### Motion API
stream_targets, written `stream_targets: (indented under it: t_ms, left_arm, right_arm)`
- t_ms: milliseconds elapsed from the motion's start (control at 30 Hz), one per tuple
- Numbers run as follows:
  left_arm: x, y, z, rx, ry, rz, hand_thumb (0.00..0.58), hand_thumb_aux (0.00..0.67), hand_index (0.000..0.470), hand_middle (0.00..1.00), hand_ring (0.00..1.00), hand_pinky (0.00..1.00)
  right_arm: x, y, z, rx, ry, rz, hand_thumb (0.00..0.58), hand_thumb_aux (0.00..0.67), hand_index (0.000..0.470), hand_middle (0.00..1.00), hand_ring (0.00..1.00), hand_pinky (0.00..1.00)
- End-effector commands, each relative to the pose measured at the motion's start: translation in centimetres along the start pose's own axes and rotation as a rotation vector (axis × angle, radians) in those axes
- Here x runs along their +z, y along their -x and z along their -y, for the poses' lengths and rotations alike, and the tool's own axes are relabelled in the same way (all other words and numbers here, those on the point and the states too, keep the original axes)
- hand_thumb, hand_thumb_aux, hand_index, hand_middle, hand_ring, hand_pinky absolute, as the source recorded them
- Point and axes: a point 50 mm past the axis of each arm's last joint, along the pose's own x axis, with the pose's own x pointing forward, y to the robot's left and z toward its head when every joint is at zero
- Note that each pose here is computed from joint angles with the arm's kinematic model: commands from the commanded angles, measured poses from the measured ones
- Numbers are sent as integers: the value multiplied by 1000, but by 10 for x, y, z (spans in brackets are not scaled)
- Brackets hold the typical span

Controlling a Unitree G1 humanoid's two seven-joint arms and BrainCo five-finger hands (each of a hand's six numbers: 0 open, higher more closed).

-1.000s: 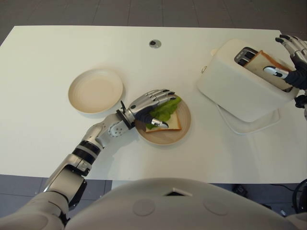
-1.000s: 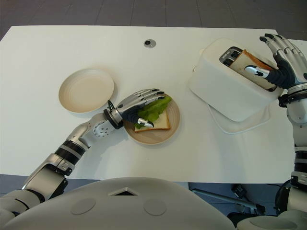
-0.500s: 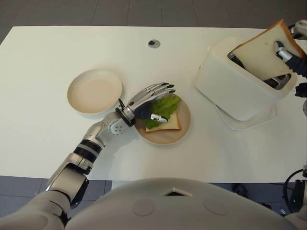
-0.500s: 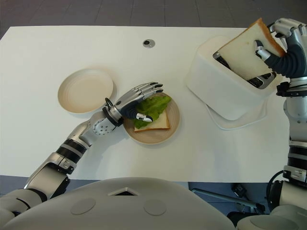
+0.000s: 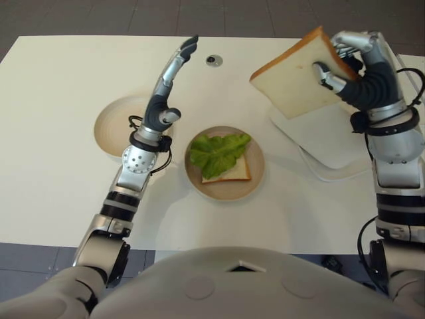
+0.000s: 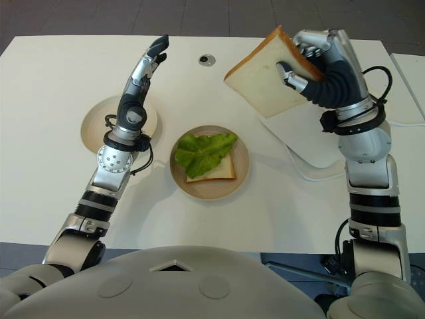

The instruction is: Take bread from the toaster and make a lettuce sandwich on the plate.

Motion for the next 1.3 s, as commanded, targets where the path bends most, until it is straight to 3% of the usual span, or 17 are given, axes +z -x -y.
stream_targets:
  t_ms: [33,200,300,567,733,1067,1200,1300]
  left_arm:
    - [3,2,-18,16,76,-6,0,0,0,0,0,0]
    - [10,10,-20,-66,260,24,0,0,0,0,0,0]
    - [21,19,-6,-233,389,65,0,0,0,0,0,0]
    - [15,58,39,-702,276,-45,0,0,0,0,0,0]
    - [8,66,54,-776,242,-86,0,0,0,0,0,0]
    - [4,75,63,-846,217,-135,0,0,0,0,0,0]
    - [-25,97,76,-1010,64,-317,0,0,0,0,0,0]
    - [-54,129,87,-1218,-121,-508,0,0,0,0,0,0]
  right_arm:
    - [-9,-2,-34,224,-119,-45,580,670,470,1000,1000,1000]
    - [-16,-19,-69,501,-202,-11,580,670,470,1000,1000,1000]
    - [-19,-32,-75,573,-251,9,580,670,470,1000,1000,1000]
    - [-22,-52,-80,720,-387,48,580,670,470,1000,1000,1000]
    - [-26,-44,-120,881,-415,1,580,670,470,1000,1000,1000]
    - [-40,-15,-178,927,-468,-129,580,670,470,1000,1000,1000]
    - [-43,-14,-178,903,-458,-131,580,670,470,1000,1000,1000]
    - [-42,-18,-177,870,-452,-115,580,670,470,1000,1000,1000]
